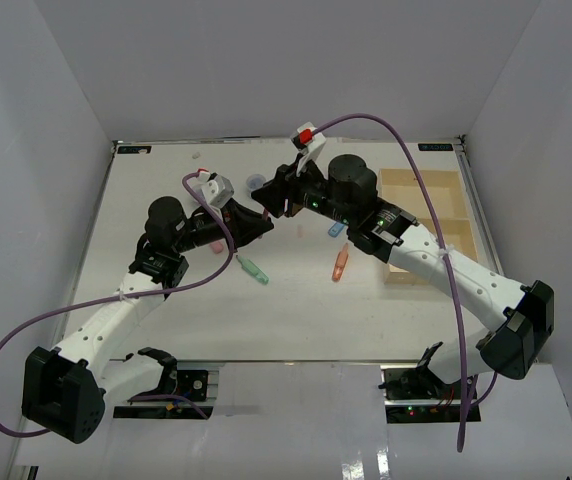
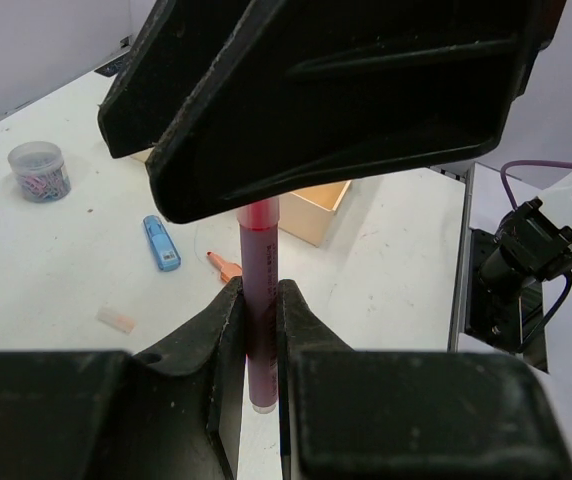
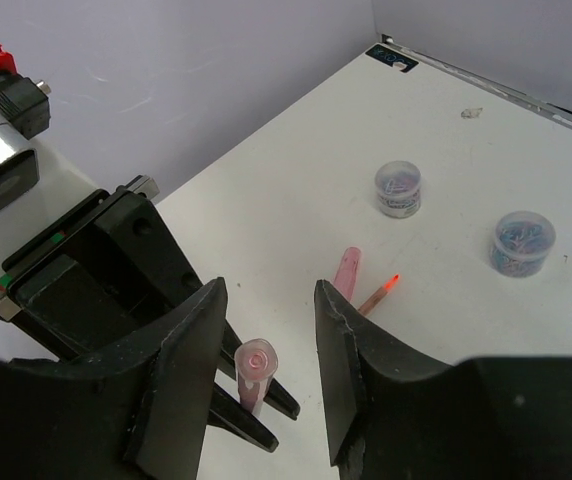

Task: Sort the stationery into containers
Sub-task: Close the pen cap on the pen.

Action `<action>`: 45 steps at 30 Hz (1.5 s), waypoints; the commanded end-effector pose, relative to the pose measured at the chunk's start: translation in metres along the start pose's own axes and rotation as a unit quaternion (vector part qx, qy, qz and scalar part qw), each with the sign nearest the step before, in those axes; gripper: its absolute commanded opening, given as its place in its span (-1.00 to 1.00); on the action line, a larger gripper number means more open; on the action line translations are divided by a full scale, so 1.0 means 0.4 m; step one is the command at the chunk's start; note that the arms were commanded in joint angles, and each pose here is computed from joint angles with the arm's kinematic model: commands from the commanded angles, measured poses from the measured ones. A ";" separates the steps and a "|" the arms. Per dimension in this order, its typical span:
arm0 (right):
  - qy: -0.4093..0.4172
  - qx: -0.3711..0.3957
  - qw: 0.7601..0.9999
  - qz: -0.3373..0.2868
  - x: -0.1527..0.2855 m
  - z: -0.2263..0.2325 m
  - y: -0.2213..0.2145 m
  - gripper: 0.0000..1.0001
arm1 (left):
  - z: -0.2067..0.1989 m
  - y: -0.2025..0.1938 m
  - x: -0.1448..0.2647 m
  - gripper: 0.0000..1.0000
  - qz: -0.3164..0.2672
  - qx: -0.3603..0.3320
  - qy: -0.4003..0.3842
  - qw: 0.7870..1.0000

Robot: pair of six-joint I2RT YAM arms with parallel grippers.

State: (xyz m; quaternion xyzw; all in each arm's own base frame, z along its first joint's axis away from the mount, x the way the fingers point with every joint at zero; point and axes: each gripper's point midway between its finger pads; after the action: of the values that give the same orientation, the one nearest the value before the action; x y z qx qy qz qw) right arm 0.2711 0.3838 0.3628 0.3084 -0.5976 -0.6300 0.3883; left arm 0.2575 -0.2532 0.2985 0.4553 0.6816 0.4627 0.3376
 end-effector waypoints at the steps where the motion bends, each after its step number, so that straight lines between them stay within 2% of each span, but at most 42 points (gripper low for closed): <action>1: -0.005 0.004 0.999 -0.036 -0.004 -0.001 0.044 -0.07 | -0.029 0.045 0.003 -1.00 -0.017 -0.020 -0.010 1.000; 13: -0.007 0.009 0.999 -0.050 0.002 0.000 0.066 -0.06 | -0.029 0.040 0.001 -1.00 -0.015 -0.015 -0.013 1.000; 17: -0.008 0.009 0.999 -0.051 0.003 -0.001 0.068 -0.10 | -0.031 0.042 0.002 -1.00 -0.016 -0.016 -0.014 1.000; 21: -0.009 0.009 0.999 -0.050 0.001 -0.002 0.066 -0.28 | -0.030 0.041 0.001 -1.00 -0.015 -0.015 -0.015 1.000; 28: -0.007 0.010 0.999 -0.047 -0.002 -0.002 0.060 -0.44 | -0.031 0.039 0.001 -1.00 -0.015 -0.014 -0.015 1.000; 34: -0.008 0.008 0.999 -0.037 -0.004 -0.003 0.042 -0.83 | -0.032 0.040 0.002 -1.00 -0.015 -0.014 -0.016 1.000; 45: -0.004 -0.004 1.000 0.022 -0.005 0.009 -0.065 -0.85 | -0.058 0.087 0.008 -1.00 -0.045 -0.025 -0.023 0.998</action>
State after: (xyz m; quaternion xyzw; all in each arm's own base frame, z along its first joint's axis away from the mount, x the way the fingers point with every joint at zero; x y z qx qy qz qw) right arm 0.2718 0.3872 0.3636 0.3141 -0.5927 -0.6385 0.3773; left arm 0.2562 -0.2533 0.2962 0.4626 0.6877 0.4538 0.3274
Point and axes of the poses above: each gripper's point midway between its finger pads, its own x axis back along the fingers, its own z axis along the line the jaws close on, y = z × x, and after that the axes turned 11 degrees about x, right-handed
